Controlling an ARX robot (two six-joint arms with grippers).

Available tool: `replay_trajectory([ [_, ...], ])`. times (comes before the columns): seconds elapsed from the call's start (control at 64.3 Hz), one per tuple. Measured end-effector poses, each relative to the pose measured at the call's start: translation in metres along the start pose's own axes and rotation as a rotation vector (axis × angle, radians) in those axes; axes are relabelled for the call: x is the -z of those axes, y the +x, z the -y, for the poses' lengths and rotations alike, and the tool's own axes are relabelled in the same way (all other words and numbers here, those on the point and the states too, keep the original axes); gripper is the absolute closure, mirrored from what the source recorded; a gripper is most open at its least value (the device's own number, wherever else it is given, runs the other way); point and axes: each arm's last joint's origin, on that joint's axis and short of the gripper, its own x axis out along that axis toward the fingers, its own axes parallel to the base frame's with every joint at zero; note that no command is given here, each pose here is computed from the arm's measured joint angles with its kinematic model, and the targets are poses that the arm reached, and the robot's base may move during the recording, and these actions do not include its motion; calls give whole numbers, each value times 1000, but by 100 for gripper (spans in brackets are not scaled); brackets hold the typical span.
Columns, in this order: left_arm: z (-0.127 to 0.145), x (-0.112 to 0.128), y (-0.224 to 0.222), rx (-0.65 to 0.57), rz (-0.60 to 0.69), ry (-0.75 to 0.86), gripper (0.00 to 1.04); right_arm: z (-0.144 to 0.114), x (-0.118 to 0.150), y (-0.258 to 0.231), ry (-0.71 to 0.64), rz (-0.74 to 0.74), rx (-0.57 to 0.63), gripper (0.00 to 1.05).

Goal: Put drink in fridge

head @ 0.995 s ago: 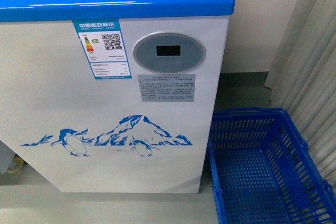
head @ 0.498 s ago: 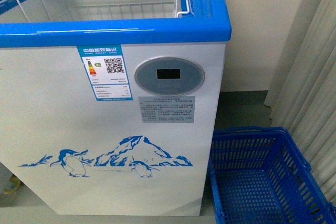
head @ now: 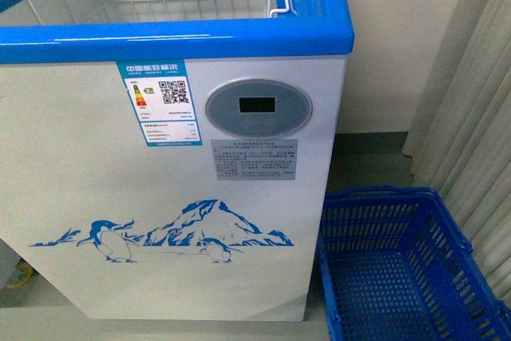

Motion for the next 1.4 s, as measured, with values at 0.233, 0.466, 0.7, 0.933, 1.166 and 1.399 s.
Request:
replay_trajectory([
  [0.233, 0, 0, 0, 0, 0, 0, 8, -3, -2, 0, -1, 26, -3, 7],
  [0.466, 0, 0, 0, 0, 0, 0, 8, -4, -1, 1, 3, 20, 1, 7],
  [0.7, 0, 0, 0, 0, 0, 0, 8, -4, -1, 1, 8, 14, -1, 7],
  [0.933, 0, 0, 0, 0, 0, 0, 8, -9, 19, -1, -38, -187, 33, 48],
  [1.166, 0, 0, 0, 0, 0, 0, 8, -9, 18, 0, -52, -182, 32, 88],
  [1.399, 0, 0, 0, 0, 0, 0, 8, -9, 16, 0, -56, -181, 32, 80],
])
